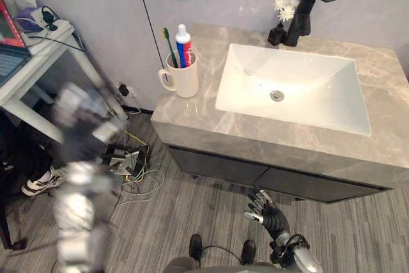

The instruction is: Organize washtable

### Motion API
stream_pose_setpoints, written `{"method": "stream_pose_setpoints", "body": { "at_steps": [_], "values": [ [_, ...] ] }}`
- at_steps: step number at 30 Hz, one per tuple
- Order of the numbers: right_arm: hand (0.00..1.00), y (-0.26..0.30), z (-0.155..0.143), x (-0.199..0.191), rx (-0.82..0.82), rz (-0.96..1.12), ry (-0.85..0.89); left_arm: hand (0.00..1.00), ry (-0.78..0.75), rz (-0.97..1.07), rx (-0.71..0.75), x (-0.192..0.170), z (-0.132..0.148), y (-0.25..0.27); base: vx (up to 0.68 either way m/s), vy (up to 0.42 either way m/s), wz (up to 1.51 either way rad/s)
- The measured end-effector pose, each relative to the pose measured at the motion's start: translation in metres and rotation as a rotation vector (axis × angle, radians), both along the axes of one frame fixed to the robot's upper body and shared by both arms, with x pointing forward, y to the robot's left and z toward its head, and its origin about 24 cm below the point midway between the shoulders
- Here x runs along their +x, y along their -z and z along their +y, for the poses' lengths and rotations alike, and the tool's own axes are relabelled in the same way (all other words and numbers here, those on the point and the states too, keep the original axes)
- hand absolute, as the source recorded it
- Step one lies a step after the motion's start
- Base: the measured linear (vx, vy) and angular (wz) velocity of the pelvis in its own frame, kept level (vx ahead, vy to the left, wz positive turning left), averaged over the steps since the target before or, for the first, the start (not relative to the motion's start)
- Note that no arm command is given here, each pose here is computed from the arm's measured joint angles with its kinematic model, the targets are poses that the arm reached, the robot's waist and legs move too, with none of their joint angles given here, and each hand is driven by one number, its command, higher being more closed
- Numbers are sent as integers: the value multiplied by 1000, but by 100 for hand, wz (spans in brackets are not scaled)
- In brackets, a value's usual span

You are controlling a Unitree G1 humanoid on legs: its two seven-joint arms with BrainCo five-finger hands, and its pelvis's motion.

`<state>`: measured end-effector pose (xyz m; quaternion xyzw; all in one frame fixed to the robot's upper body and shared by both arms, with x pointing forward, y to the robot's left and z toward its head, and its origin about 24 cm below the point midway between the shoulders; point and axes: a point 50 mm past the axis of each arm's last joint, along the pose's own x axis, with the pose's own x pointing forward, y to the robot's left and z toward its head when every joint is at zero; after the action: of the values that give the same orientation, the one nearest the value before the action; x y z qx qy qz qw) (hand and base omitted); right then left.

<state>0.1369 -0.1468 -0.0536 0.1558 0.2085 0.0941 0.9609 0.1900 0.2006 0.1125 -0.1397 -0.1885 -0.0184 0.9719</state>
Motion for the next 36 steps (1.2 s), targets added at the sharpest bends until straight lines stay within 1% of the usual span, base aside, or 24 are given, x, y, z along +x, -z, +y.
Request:
{"method": "stream_pose_setpoints", "body": {
  "at_steps": [5, 9, 14, 20, 25, 36],
  "values": [
    [0, 1, -1, -1, -6, 6, -2, 100, 36, -23, 19, 9, -6, -4, -26, 4, -2],
    [0, 0, 0, 0, -4, 3, -6, 100, 135, 10, 65, 27, -24, 4, 18, 0, -1],
    [0, 0, 0, 1, -4, 0, -8, 100, 195, 3, 107, 47, -40, 1, 50, -13, -7],
    [0, -3, 1, 7, -3, -18, -15, 100, 197, -21, 144, 71, -46, -8, 31, -4, -1],
    [0, -6, 6, 10, 2, -32, -37, 100, 180, -2, 156, 85, -44, -8, -5, 5, -3],
    [0, -13, 6, 13, -1, -67, -47, 100, 151, -12, 188, 104, -41, -19, 14, 0, -4]
  ]
}}
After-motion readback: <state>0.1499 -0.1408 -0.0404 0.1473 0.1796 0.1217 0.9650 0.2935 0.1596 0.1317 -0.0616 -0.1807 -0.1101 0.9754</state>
